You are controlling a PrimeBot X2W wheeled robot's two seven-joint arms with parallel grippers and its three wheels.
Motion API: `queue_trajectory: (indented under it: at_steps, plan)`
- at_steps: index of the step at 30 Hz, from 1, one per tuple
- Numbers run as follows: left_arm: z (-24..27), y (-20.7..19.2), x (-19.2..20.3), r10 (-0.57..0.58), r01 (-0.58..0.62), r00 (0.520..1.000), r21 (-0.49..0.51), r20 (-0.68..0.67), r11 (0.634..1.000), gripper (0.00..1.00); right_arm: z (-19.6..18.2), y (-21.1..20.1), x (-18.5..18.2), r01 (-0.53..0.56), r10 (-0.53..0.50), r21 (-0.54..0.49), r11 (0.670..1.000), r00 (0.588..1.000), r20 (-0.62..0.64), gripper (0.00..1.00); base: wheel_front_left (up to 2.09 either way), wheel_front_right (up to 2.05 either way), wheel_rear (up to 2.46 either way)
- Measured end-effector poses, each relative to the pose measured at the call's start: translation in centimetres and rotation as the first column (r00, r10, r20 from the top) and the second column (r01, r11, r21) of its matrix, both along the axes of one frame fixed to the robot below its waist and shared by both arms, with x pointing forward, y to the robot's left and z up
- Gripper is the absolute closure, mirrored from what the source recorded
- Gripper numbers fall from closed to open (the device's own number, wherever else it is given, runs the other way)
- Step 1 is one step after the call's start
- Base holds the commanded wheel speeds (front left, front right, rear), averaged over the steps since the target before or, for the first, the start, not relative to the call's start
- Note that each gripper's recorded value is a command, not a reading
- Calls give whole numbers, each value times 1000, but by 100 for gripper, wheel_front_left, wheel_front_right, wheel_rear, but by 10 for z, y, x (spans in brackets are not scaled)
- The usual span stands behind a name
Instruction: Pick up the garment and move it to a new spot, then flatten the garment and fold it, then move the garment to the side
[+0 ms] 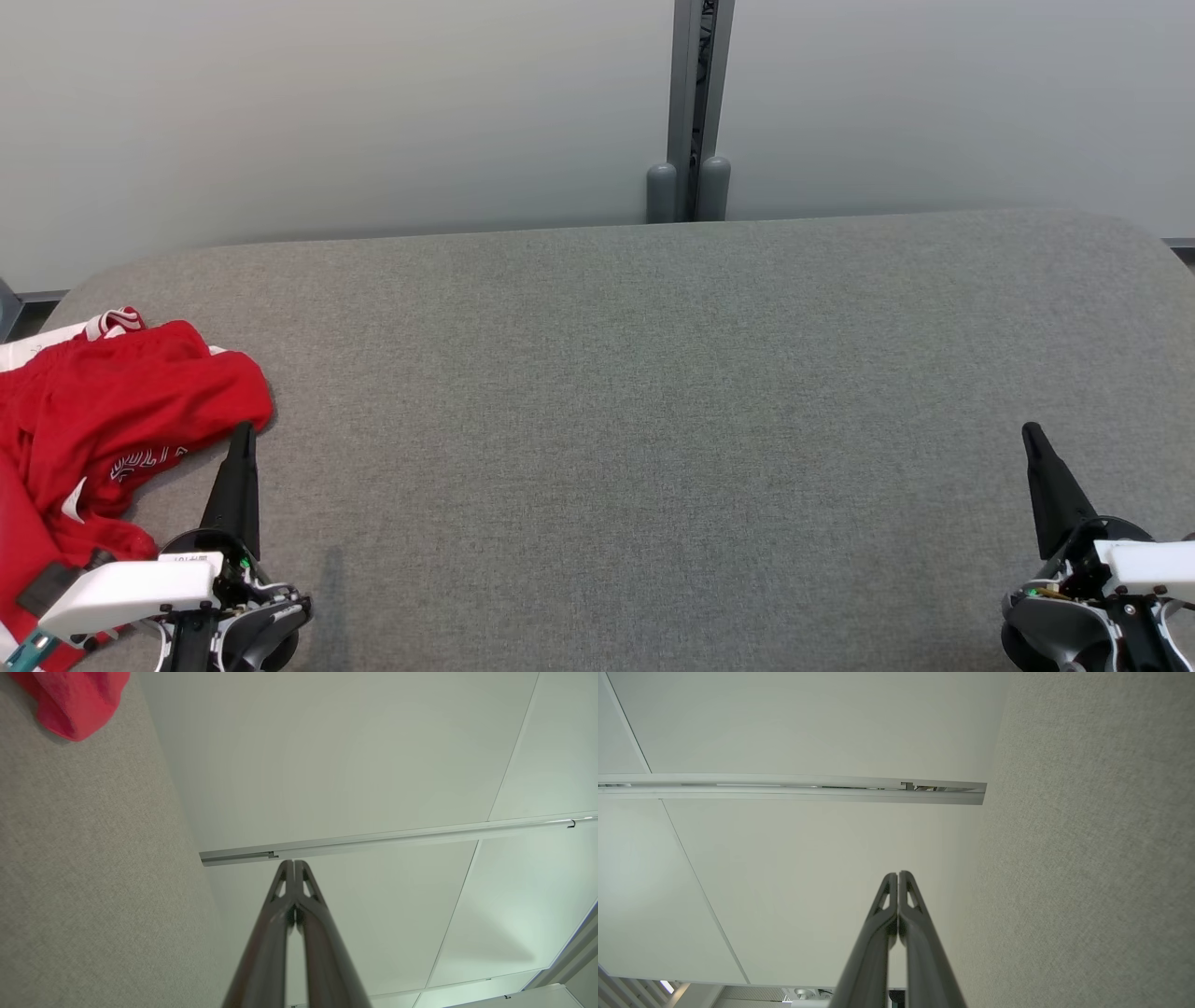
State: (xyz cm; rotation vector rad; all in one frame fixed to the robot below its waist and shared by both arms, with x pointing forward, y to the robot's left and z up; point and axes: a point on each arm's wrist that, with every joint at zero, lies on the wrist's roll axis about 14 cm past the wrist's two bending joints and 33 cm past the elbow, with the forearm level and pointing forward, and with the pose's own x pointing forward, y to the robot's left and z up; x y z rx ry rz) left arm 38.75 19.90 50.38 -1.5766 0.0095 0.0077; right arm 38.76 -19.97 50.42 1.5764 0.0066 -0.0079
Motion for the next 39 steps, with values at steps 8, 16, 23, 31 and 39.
queue_trajectory:
  at_steps: [8, 16, 23, 31, 39]
  plan:
    - [0, 0, 0, 0, 0, 1000, 0, 0, 1000, 100, 0, 0, 0, 0, 0, 0, 1000, 1000, 0, 100, 0, 0, 0]
    - [0, 0, 0, 0, 0, 1000, 0, 0, 1000, 100, 0, 0, 0, 0, 0, 0, 1000, 1000, 0, 100, 0, 0, 0]
    - [0, 0, 0, 0, 0, 1000, 0, 0, 1000, 100, 0, 0, 0, 0, 0, 0, 1000, 1000, 0, 100, 0, 0, 0]
    - [0, 0, 0, 0, 0, 1000, 0, 0, 1000, 100, 0, 0, 0, 0, 0, 0, 1000, 1000, 0, 100, 0, 0, 0]
    - [0, 0, 0, 0, 0, 1000, 0, 0, 1000, 100, 0, 0, 0, 0, 0, 0, 1000, 1000, 0, 100, 0, 0, 0]
